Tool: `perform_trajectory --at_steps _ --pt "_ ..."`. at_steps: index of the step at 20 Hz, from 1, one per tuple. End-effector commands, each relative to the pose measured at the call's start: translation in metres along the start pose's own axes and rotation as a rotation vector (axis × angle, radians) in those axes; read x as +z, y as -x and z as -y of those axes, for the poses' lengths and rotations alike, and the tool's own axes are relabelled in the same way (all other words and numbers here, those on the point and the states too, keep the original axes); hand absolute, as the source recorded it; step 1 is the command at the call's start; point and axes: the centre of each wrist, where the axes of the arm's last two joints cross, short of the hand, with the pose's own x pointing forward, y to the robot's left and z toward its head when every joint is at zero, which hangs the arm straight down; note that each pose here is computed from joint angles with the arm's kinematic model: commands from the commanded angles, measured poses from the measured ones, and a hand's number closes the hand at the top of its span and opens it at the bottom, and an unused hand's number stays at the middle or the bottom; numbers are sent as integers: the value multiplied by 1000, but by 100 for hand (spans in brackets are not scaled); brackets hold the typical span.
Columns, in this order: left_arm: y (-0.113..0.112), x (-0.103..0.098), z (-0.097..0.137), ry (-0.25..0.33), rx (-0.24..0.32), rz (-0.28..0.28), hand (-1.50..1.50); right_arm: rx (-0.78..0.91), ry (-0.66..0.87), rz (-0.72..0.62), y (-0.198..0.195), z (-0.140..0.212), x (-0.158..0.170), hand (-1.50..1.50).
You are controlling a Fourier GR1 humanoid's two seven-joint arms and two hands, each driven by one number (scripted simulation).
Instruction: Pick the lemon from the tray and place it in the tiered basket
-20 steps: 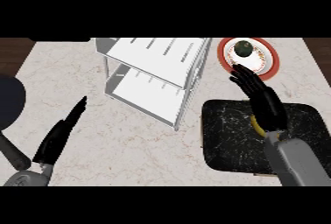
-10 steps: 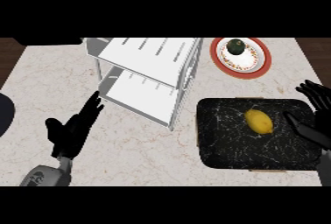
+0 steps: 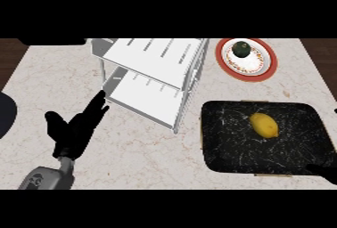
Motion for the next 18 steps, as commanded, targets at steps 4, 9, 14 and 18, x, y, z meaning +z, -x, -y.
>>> perform_trajectory --at_steps 4,9,14,18 --pt "-12 2 4 -3 17 38 0 453 -33 -140 -41 25 8 -150" --pt "-6 -4 7 5 15 28 0 539 -80 -261 -85 -13 4 -150" --pt "-20 0 3 35 -12 49 0 533 -111 -336 -132 -54 -26 -150" --pt "-32 -9 5 35 20 34 0 591 -129 -413 -147 -88 -17 -150"
